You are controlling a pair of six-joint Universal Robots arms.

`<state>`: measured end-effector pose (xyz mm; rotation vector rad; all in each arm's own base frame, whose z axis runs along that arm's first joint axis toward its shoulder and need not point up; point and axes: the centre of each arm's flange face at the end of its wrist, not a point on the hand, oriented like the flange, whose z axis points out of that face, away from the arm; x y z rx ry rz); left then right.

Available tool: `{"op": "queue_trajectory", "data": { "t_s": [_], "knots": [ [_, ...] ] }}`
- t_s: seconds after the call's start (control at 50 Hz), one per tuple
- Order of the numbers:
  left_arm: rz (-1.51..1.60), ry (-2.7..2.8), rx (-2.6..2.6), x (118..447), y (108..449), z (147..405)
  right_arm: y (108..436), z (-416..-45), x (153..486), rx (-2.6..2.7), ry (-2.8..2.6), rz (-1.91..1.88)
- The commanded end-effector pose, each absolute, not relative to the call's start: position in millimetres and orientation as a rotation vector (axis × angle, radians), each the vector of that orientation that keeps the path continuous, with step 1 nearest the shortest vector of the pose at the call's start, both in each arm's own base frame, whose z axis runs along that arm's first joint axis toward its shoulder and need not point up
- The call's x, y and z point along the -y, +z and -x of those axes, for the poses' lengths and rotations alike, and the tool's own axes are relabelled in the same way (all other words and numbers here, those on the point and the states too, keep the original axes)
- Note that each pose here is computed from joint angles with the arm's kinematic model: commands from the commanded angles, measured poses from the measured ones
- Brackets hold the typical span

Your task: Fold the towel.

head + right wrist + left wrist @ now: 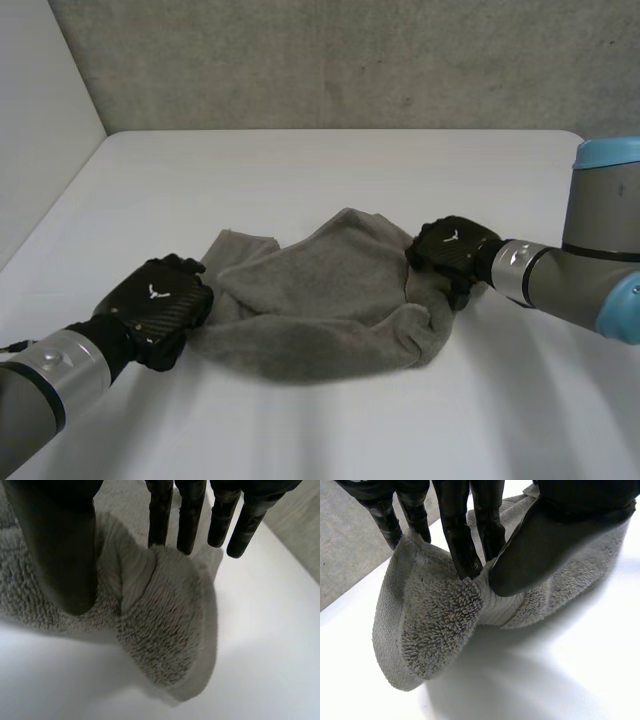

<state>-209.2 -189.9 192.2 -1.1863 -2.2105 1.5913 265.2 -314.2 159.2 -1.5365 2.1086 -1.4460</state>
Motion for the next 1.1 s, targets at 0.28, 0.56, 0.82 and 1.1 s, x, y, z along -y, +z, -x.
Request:
{"op": "queue_trajectory", "data": {
  "t_s": [0.28, 0.56, 0.82, 1.1],
  "knots": [
    [1.172, 1.612, 2.199, 198.7, 192.6, 207.0, 214.5, -239.7, 280.6, -2.036, -1.553, 1.494],
    [1.115, 1.691, 2.229, 214.2, 203.6, 194.6, 218.0, -215.0, 249.9, -2.067, -1.46, 1.643],
    [1.101, 1.739, 2.17, 227.1, 216.3, 191.6, 217.4, -212.0, 240.5, -2.008, -1.361, 1.77],
    [1.1, 1.663, 2.192, 222.1, 203.3, 192.8, 198.0, -209.3, 233.2, -2.05, -1.244, 1.73]
  ]
}}
